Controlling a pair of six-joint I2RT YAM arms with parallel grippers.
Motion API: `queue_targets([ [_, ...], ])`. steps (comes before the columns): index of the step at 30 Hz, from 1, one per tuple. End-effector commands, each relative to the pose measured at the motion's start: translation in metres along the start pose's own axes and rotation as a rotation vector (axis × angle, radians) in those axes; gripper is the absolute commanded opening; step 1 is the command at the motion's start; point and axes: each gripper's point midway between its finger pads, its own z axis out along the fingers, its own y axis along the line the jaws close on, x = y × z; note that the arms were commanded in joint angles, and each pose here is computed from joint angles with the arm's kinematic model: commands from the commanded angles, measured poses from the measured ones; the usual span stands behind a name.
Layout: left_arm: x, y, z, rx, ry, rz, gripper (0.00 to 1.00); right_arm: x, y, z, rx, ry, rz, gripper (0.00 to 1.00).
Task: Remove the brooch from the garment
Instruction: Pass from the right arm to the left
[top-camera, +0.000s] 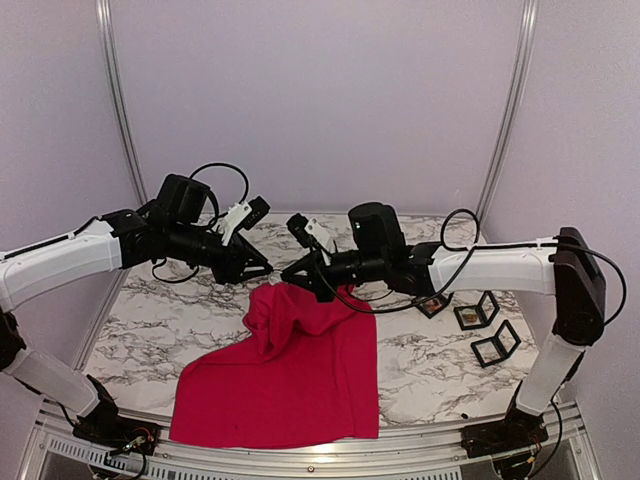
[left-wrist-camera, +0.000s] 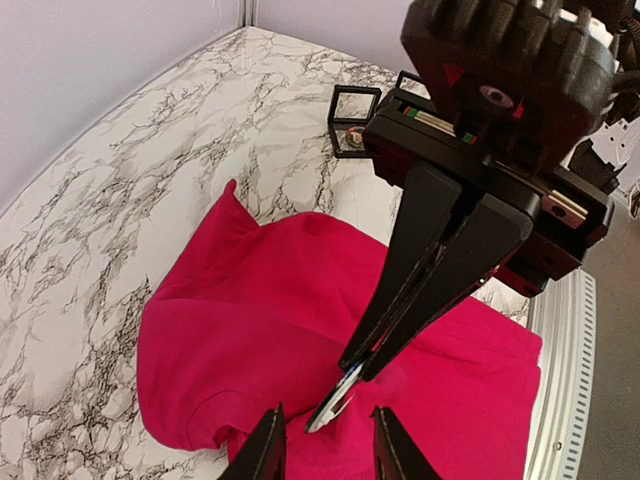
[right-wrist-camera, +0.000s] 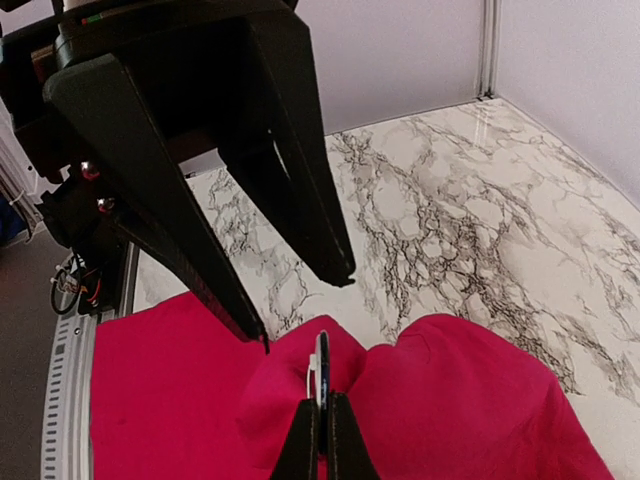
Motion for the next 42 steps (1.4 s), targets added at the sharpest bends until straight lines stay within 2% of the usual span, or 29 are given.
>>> queue_targets([
  [1, 0.010, -0.003, 0.004, 0.027, 0.060, 0.039, 0.31, -0.025, 0.019, -0.005, -0.054, -0.029, -0.076, 0.00],
  [11, 0.015, -0.010, 0.017, 0.058, 0.104, 0.058, 0.29, -0.023, 0.023, 0.001, -0.068, -0.001, -0.092, 0.00],
  [17, 0.010, -0.011, 0.020, 0.060, 0.093, 0.058, 0.23, -0.017, 0.020, 0.005, -0.059, 0.025, -0.093, 0.00],
  [22, 0.006, -0.010, 0.015, 0.046, 0.086, 0.067, 0.26, -0.013, 0.019, 0.006, -0.056, 0.039, -0.093, 0.00],
  [27, 0.008, -0.011, 0.015, 0.049, 0.094, 0.063, 0.25, -0.014, 0.019, 0.006, -0.056, 0.039, -0.096, 0.00],
  [36, 0.011, -0.013, 0.017, 0.066, 0.089, 0.038, 0.14, -0.012, 0.020, 0.009, -0.066, 0.048, -0.089, 0.00],
  [42, 0.011, -0.016, 0.019, 0.083, 0.076, 0.022, 0.00, -0.014, 0.019, 0.010, -0.058, 0.045, -0.088, 0.00],
])
